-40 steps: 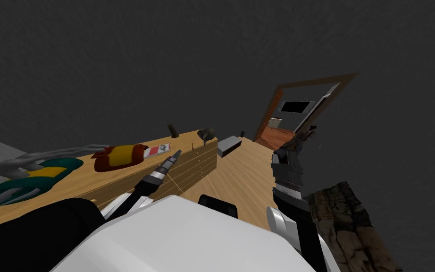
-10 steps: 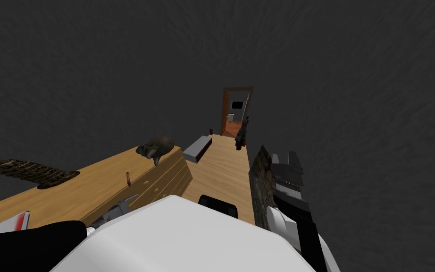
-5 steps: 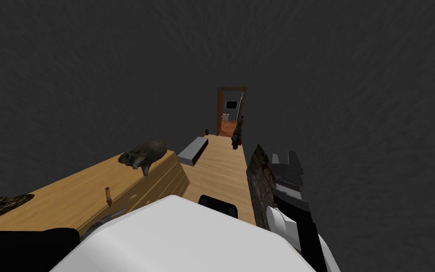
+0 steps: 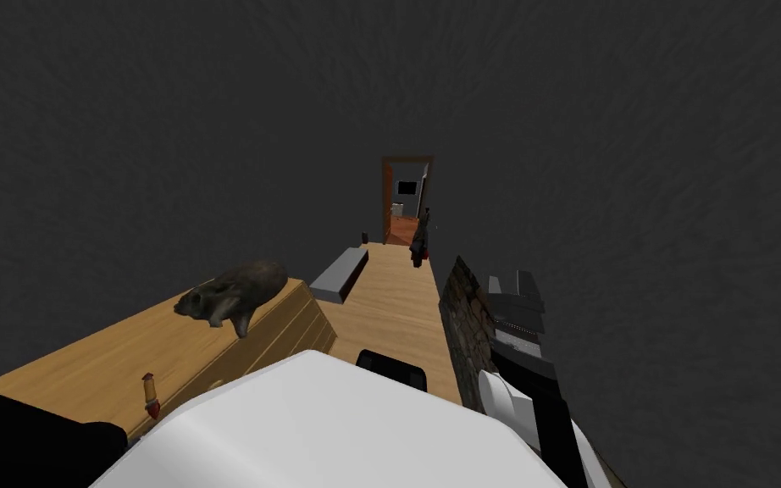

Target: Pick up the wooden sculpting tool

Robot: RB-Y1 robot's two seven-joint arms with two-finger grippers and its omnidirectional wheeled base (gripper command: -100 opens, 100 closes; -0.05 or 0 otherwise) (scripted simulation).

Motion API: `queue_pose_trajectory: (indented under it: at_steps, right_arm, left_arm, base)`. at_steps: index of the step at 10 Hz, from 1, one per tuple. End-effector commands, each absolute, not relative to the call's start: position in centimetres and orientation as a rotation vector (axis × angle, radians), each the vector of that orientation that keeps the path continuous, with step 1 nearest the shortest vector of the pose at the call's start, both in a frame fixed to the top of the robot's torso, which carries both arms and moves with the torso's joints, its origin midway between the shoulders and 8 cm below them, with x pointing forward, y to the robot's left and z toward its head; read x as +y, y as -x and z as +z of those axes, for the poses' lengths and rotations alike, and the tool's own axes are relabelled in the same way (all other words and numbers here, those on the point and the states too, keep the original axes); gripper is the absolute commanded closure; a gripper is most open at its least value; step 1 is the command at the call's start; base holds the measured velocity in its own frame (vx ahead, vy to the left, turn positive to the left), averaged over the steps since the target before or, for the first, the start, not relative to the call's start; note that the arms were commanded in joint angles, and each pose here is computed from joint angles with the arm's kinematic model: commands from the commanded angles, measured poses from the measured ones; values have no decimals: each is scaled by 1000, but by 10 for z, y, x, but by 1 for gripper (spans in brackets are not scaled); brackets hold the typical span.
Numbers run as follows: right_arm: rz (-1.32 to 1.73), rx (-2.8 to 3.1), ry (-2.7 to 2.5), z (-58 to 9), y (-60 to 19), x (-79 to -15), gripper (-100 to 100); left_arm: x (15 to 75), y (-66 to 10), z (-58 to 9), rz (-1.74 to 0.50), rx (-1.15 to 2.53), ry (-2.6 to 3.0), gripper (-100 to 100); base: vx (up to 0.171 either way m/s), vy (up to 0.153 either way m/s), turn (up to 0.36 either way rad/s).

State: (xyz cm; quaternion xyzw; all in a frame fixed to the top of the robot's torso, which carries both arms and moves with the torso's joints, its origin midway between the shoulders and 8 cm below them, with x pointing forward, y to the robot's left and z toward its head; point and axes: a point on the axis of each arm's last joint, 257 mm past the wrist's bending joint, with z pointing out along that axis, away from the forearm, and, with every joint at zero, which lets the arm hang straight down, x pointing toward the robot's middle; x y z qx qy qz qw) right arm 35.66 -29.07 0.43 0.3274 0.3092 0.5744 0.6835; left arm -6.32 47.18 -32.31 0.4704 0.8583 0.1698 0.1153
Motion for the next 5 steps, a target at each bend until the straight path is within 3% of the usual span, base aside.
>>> queue_pose_trajectory:
  at_steps: [1, 5]
  right_arm:
    - [1288, 693, -734, 4, -357, -291, 0]
    - [1288, 693, -734, 4, -357, -291, 0]
  left_arm:
    - [471, 75, -322, 491, 2517, -1454, -100]
    - [471, 133, -316, 412, 2503, -1802, -100]
  base:
    - [47, 77, -128]
    - [65, 83, -163]
